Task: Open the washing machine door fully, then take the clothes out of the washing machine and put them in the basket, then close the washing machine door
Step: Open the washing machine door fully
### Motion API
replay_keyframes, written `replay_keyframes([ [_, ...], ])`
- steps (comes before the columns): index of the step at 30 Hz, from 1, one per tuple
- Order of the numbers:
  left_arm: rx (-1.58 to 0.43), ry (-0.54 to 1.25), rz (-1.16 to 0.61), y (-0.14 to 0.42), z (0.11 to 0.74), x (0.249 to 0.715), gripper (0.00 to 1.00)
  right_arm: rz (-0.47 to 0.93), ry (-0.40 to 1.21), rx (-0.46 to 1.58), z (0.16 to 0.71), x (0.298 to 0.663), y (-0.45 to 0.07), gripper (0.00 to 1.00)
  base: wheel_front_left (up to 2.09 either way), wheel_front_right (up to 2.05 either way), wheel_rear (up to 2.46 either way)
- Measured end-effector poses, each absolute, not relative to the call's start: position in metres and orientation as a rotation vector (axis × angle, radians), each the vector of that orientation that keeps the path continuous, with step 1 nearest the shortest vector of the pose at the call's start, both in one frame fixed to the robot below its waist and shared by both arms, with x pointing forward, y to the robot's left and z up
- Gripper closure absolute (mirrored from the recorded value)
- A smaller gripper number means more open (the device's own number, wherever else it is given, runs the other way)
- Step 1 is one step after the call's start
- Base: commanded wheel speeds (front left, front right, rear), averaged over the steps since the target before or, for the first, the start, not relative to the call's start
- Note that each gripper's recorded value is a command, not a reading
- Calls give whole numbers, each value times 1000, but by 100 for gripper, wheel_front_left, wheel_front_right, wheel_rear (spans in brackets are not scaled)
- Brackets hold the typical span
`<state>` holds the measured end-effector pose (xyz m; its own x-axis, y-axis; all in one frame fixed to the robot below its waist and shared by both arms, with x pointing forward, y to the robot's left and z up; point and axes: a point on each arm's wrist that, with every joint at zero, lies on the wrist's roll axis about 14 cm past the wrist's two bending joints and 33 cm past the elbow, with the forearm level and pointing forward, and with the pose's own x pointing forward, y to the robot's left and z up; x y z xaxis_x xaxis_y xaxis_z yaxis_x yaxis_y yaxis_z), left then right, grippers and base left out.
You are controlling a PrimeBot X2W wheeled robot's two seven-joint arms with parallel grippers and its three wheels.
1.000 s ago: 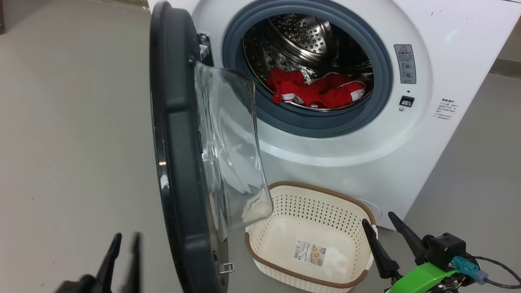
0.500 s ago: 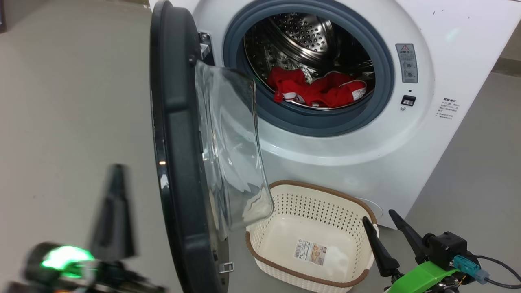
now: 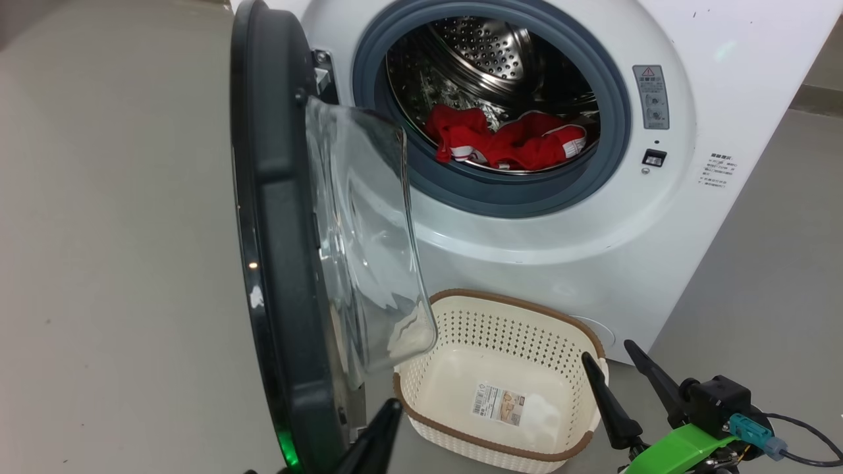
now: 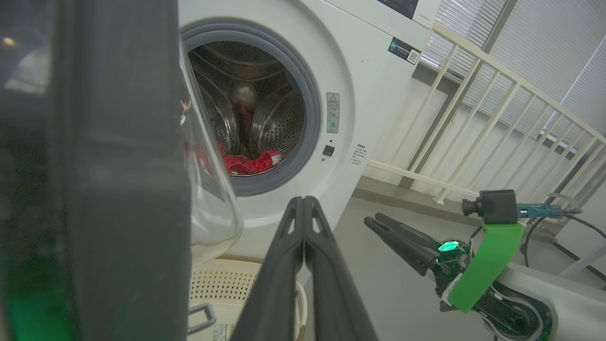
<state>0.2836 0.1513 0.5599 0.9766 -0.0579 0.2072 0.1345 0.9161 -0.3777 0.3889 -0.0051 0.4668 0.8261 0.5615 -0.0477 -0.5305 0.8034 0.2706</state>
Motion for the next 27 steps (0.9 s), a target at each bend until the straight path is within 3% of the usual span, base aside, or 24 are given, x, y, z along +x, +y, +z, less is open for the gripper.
replay_keyframes([
  [8,-401,-92,23,175,527,284,100,588,127,252,467,388,-5,0,0,0,0],
  [17,-389,-98,132,201,525,280,100,597,121,251,470,388,-2,0,0,0,0],
  [27,-311,-123,326,269,526,262,100,613,131,260,467,389,6,0,0,0,0],
])
